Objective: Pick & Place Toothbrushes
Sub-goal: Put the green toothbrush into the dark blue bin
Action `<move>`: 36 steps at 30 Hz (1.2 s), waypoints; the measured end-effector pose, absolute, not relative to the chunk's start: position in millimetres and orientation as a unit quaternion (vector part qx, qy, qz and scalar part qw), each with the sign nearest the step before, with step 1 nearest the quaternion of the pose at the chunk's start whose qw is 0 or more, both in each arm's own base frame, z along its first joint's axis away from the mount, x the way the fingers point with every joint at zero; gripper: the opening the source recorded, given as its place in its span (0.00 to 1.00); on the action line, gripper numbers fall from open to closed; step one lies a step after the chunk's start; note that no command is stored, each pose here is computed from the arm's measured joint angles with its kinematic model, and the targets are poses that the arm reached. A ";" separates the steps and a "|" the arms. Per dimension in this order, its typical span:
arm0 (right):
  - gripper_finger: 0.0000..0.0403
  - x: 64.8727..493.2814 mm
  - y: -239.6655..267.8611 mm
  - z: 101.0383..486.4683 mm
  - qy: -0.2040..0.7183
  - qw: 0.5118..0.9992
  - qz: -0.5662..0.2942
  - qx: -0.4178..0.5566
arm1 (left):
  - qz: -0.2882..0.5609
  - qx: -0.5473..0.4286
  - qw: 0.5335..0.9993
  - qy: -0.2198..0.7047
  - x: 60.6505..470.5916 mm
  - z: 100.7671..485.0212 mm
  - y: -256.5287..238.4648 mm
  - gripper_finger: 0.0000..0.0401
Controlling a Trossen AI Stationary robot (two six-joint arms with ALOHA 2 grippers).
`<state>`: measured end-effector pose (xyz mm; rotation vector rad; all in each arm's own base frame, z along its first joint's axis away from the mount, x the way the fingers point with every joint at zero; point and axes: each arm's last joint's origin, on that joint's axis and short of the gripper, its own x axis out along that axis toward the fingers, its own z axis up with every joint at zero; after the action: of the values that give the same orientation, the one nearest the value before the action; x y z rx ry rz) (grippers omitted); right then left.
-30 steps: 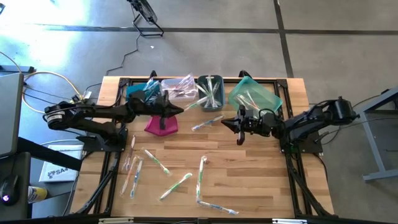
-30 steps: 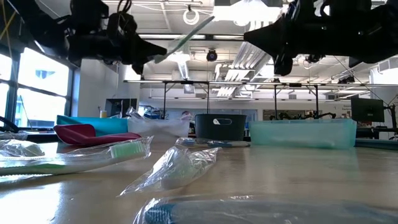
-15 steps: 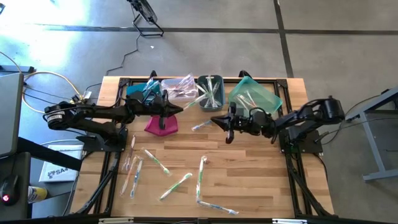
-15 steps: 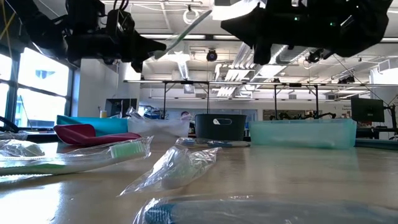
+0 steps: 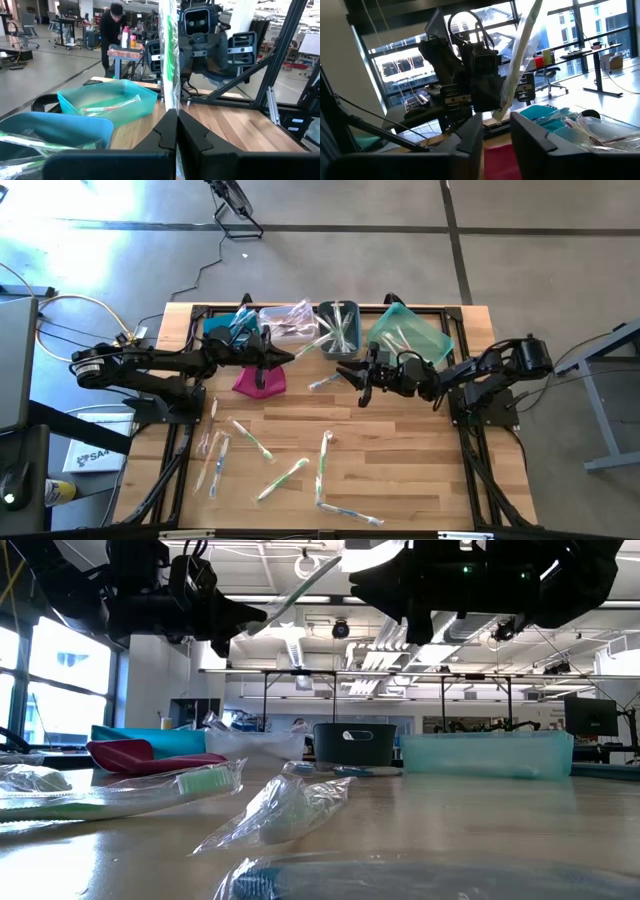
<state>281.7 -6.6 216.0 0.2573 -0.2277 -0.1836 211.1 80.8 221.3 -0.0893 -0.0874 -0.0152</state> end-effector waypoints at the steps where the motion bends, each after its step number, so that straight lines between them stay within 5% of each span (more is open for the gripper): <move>1: 0.26 282.8 -6.7 217.3 -0.114 0.981 -0.092 0.126 | -0.008 -0.045 0.998 -0.042 211.2 221.1 80.8 0.00; 7: 0.49 292.0 -7.1 229.0 -0.116 0.982 -0.096 0.112 | -0.007 -0.053 0.998 -0.034 211.3 219.3 80.9 0.00; 13: 0.61 300.3 -16.3 234.2 -0.102 0.978 -0.134 0.120 | -0.011 -0.053 0.998 -0.033 211.3 219.1 80.7 0.00; 36: 0.64 356.3 -36.1 230.3 -0.103 0.980 -0.110 0.129 | -0.012 -0.063 0.998 -0.012 211.6 214.6 80.5 0.00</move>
<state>356.3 -36.1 230.3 0.2601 -0.2074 -0.2211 211.6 80.5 214.6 -0.1254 -0.0232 -0.0245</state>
